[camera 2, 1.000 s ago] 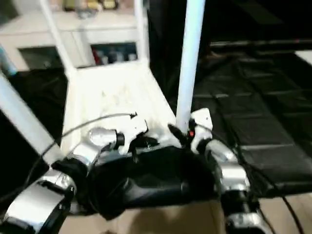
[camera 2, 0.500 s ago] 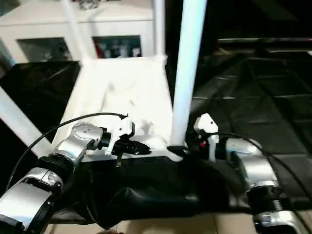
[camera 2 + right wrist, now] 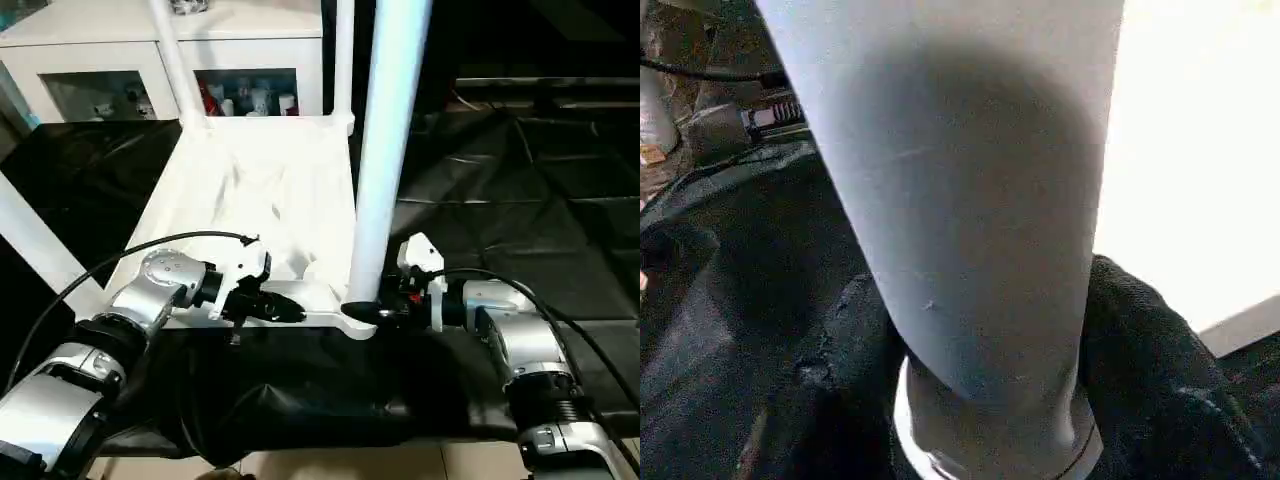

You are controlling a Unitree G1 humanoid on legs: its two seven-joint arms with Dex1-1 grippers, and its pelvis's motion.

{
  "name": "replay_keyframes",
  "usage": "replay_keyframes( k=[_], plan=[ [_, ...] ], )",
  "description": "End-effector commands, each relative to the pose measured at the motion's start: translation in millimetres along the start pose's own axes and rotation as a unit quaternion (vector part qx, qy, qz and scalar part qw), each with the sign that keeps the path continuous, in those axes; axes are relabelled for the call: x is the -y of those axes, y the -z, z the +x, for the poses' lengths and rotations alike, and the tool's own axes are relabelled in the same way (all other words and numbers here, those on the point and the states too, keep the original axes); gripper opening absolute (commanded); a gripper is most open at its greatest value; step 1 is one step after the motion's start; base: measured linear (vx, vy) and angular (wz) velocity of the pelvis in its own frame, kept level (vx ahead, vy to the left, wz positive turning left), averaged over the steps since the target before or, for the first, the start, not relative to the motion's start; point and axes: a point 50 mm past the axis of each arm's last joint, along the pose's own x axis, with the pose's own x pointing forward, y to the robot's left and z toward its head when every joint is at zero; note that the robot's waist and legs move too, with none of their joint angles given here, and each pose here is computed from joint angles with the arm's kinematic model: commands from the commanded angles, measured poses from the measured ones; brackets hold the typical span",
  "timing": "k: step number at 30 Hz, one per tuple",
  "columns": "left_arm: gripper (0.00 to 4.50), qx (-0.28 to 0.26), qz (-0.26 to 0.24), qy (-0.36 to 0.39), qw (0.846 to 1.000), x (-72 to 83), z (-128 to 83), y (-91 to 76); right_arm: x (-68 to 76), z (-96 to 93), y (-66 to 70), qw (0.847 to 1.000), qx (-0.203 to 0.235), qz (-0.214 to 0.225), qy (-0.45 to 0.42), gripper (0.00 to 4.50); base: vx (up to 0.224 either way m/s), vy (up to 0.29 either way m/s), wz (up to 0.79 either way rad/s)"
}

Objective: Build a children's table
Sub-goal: Rotate leg to tighten

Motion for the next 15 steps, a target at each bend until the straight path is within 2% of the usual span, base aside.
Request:
replay_keyframes(
  k=[1, 5, 8, 13, 15],
  plan=[
    [0.00, 0.000, 0.002, -0.014, 1.000, -3.9, 5, -5.7, -9.9, 13.6, 12.6, 0.999, -0.002, 0.028, -0.018, 2.13, 0.000, 0.000, 0.00],
    [0.00, 0.009, -0.009, -0.059, 0.998, -9.2, 15, -10.9, -6.8, 26.0, 26.5, 0.997, -0.003, 0.043, 0.071, 2.07, 0.000, 0.000, 0.00],
    [0.00, 0.025, -0.010, -0.089, 0.996, -9.6, 34, -19.2, 0.6, 42.0, 36.7, 0.981, -0.001, 0.081, 0.175, 2.04, 0.000, 0.000, 0.00],
    [0.00, 0.033, -0.009, -0.088, 0.996, -2.4, 58, -25.8, 0.6, 72.9, 29.6, 0.967, 0.029, 0.105, 0.230, 2.00, 0.000, 0.000, 0.00],
    [0.00, 0.036, -0.009, -0.088, 0.995, -0.9, 63, -27.7, -0.8, 82.4, 26.1, 0.966, 0.032, 0.104, 0.233, 2.00, 0.000, 0.000, 0.00]
  ],
)
